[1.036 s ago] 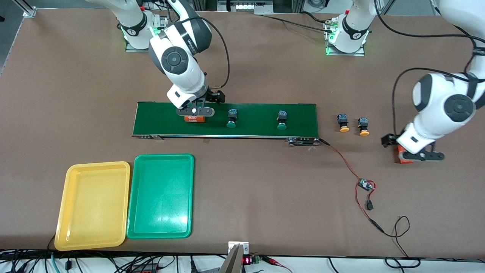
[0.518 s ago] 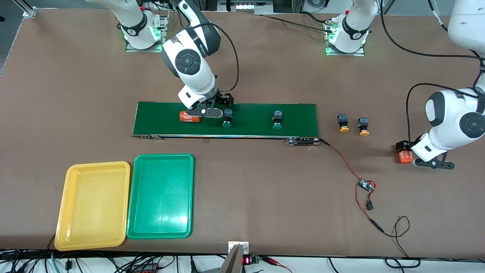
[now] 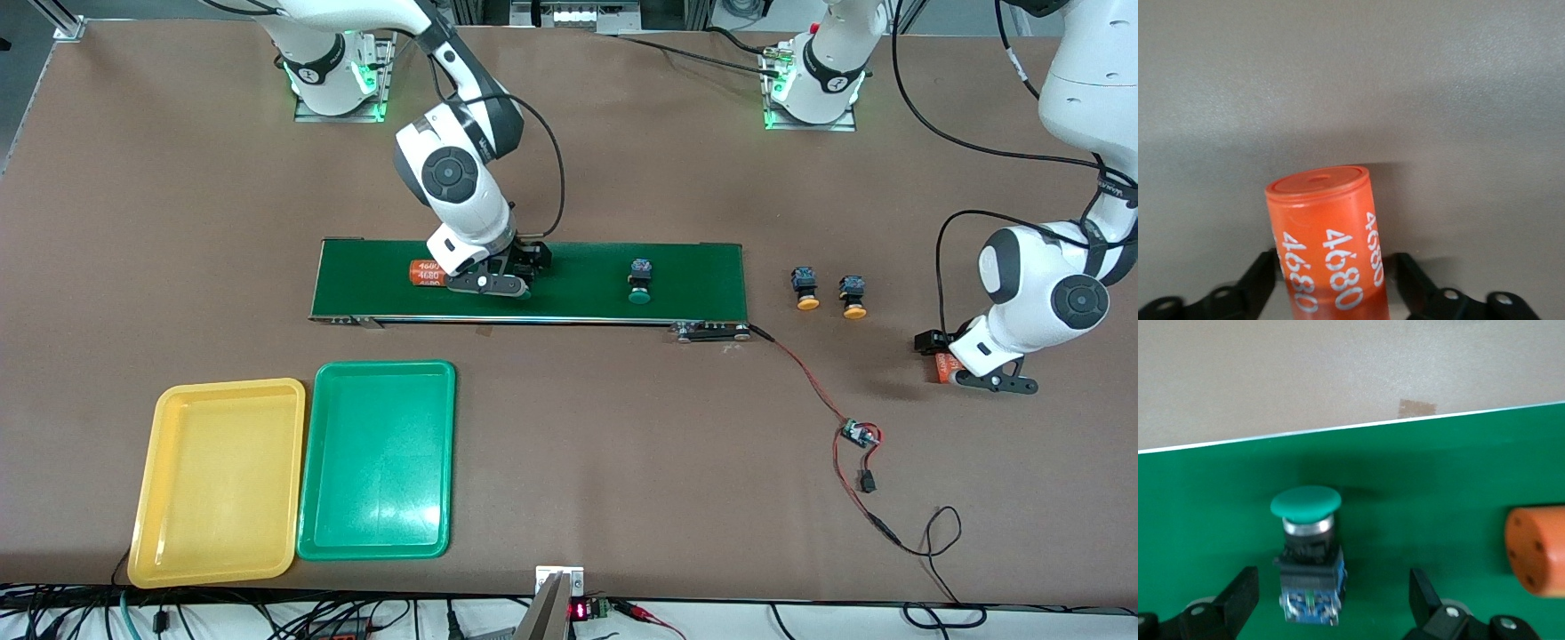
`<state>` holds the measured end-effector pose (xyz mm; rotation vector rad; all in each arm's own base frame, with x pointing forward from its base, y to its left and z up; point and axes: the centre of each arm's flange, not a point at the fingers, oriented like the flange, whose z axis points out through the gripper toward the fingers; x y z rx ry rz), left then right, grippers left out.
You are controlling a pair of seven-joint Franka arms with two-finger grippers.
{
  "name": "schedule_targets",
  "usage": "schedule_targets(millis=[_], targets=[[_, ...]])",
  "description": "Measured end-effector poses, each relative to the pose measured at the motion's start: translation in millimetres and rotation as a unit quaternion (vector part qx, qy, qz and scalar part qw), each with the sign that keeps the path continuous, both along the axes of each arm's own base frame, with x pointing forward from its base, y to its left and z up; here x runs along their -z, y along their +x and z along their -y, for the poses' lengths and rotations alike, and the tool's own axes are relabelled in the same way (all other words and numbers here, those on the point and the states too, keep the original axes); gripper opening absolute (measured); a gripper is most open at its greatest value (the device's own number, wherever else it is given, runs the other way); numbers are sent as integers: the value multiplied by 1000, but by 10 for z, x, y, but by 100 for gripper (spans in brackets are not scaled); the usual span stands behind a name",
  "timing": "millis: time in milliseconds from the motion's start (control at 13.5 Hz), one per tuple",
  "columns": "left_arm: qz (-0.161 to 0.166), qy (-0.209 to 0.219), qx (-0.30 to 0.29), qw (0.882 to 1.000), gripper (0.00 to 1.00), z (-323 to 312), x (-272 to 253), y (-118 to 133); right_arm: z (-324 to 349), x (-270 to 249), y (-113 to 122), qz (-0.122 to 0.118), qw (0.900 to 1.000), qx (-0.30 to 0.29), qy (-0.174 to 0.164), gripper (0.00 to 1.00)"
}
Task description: Sort buttons by color to trays
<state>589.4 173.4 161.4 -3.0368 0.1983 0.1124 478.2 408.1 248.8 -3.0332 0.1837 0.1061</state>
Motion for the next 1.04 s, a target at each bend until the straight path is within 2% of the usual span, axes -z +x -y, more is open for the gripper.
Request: schedule_targets(millis=[148,222,444,518,740,1036], targets=[[-9,0,-12,1000,54,1,-62,-7,0,89,6,1,1000,1,0,96],[-17,0,-15,1000,48,11,-97,-15,0,100,7,1,1000,1,0,83],[-25,0,-11,1000,48,145,-368,37,19,51,64,7,1000,5,2,47],[-28,-1,-6,1000,48,235,-502,61,34,0,108,12,1000,8,4,43],[-35,-5,23,999,48,656,-923,144,166,-283,337,33,999,6,11,43],[-33,-21,94,995,48,1472,-1200,211,623,-759,919,87,995,-38,14,43]])
